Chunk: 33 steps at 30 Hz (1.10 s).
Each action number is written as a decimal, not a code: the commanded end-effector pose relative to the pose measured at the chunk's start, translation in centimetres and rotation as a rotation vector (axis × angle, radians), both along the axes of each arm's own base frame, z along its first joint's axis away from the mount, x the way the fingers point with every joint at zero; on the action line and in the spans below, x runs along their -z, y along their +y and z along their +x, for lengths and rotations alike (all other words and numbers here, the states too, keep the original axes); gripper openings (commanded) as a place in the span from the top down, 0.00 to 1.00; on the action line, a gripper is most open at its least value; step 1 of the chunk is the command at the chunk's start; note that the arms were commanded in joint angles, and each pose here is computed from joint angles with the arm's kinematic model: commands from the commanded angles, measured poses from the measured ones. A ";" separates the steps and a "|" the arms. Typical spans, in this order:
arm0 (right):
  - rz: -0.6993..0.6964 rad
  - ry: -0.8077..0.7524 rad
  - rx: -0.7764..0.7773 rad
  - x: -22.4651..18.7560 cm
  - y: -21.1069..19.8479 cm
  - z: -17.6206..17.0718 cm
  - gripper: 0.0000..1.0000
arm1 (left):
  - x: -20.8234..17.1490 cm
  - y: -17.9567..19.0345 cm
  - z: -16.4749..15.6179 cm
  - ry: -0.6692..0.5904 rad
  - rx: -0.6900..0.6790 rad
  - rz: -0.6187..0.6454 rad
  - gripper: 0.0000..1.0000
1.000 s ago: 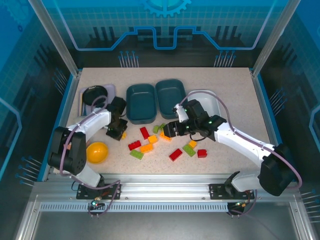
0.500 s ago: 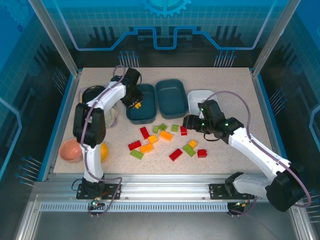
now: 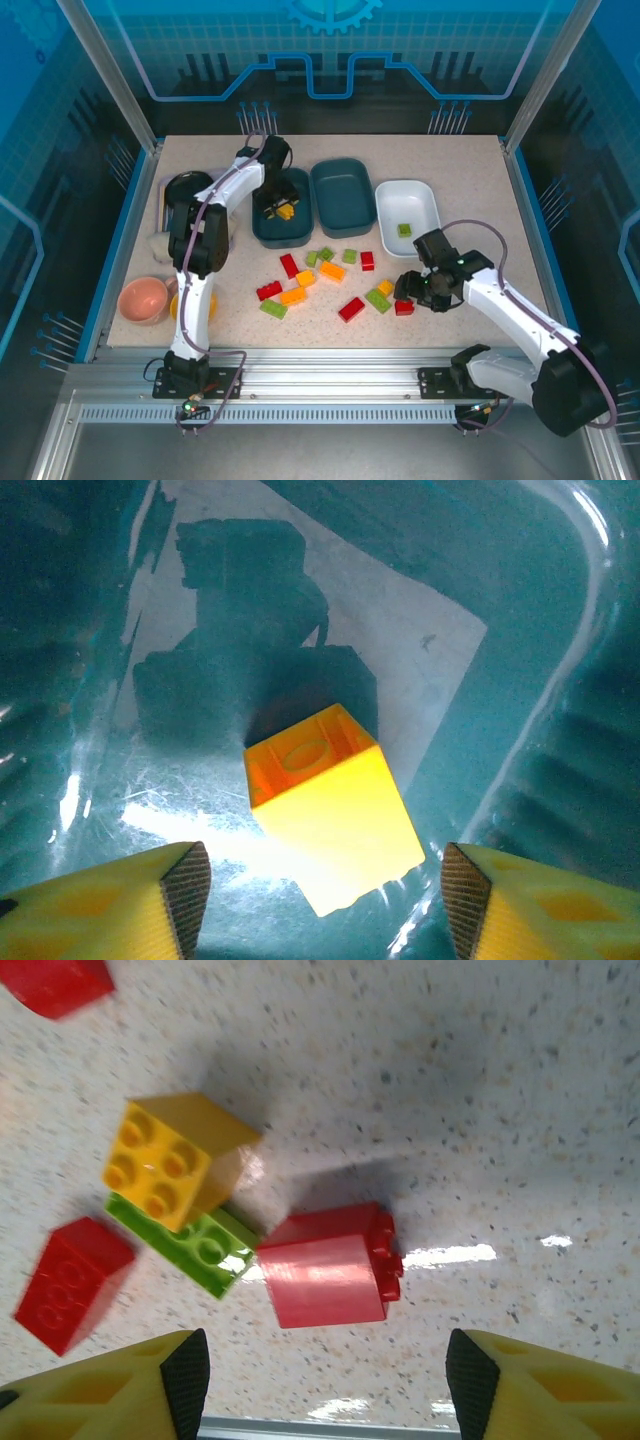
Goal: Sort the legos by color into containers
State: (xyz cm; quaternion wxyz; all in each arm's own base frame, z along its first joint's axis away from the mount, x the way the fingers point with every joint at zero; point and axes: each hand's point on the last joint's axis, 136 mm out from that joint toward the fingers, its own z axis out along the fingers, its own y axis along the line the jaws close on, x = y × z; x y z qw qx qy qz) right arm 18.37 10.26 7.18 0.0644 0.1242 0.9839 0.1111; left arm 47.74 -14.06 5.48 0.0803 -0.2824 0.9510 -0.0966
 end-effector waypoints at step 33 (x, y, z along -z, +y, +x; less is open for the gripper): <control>-0.134 -0.178 -0.219 -4.8 2.7 4.3 0.74 | -13.9 -9.2 -20.3 -0.366 0.368 -0.479 0.20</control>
